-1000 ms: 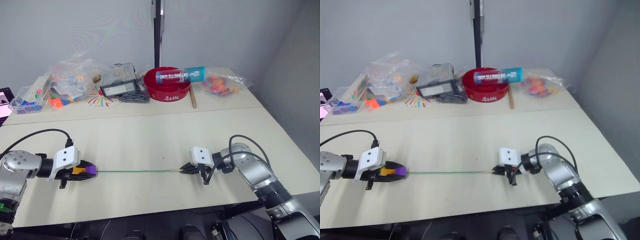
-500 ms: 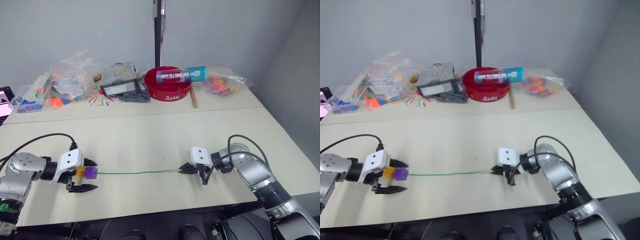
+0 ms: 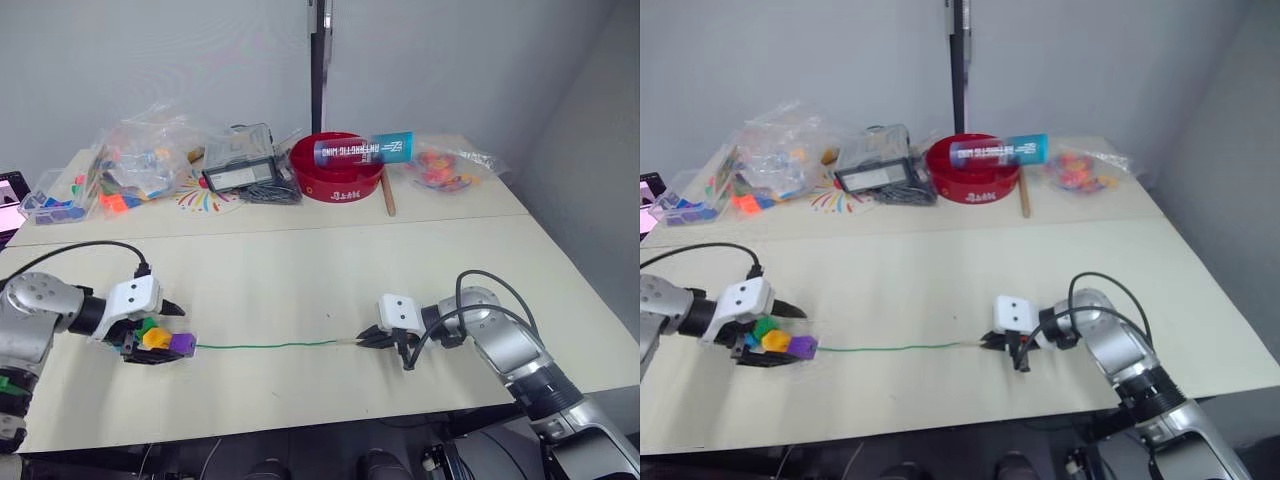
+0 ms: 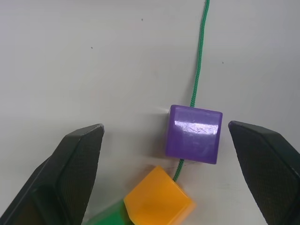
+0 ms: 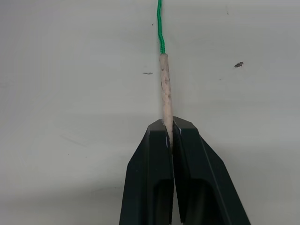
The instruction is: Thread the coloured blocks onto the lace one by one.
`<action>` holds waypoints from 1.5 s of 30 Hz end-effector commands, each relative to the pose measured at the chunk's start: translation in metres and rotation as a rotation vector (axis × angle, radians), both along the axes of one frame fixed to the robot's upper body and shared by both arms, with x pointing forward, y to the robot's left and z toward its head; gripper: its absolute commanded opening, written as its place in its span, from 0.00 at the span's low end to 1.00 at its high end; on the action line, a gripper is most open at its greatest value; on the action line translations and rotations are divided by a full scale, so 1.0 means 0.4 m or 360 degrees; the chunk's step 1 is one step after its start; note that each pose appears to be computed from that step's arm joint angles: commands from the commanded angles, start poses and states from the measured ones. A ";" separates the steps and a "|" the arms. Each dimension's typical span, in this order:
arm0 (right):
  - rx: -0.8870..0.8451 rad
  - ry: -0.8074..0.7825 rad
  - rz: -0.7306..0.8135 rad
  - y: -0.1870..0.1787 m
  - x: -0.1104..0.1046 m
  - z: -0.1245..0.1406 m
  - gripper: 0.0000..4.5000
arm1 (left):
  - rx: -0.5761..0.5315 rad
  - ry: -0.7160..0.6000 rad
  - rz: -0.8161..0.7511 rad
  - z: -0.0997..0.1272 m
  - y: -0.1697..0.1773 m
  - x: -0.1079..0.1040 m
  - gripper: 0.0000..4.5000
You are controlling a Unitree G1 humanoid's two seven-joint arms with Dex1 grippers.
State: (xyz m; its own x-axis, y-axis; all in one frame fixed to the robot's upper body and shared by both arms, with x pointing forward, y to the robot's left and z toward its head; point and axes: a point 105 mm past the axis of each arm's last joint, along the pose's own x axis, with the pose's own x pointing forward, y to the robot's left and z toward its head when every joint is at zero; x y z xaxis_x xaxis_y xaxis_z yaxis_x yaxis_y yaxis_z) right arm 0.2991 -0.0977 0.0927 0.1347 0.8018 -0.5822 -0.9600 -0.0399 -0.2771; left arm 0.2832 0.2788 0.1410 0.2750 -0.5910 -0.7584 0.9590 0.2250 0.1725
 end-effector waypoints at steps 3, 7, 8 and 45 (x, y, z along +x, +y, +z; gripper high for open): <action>0.0034 -0.0018 0.0001 0.015 -0.004 0.001 0.00 | 0.0232 0.0146 -0.0043 0.052 -0.035 -0.028 1.00; 0.0055 -0.0024 -0.0011 0.023 -0.004 0.000 0.00 | 0.0490 0.0206 -0.0004 0.065 -0.022 -0.031 1.00; 0.0062 -0.0024 -0.0016 0.025 -0.005 0.000 0.00 | 0.0533 0.0204 -0.0008 0.066 -0.020 -0.027 1.00; 0.0115 -0.0021 -0.0117 0.035 -0.018 -0.003 0.00 | 0.0660 0.0164 -0.0170 -0.035 -0.072 0.012 0.68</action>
State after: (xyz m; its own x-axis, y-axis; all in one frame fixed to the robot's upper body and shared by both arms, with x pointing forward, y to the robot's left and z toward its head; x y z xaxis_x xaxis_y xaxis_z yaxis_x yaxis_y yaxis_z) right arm 0.2950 -0.0846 0.0903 0.2051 0.8256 -0.5256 -0.9567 0.0559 -0.2855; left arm 0.2880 0.2530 0.1231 0.1279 -0.2392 -0.9625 0.9909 0.0718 0.1139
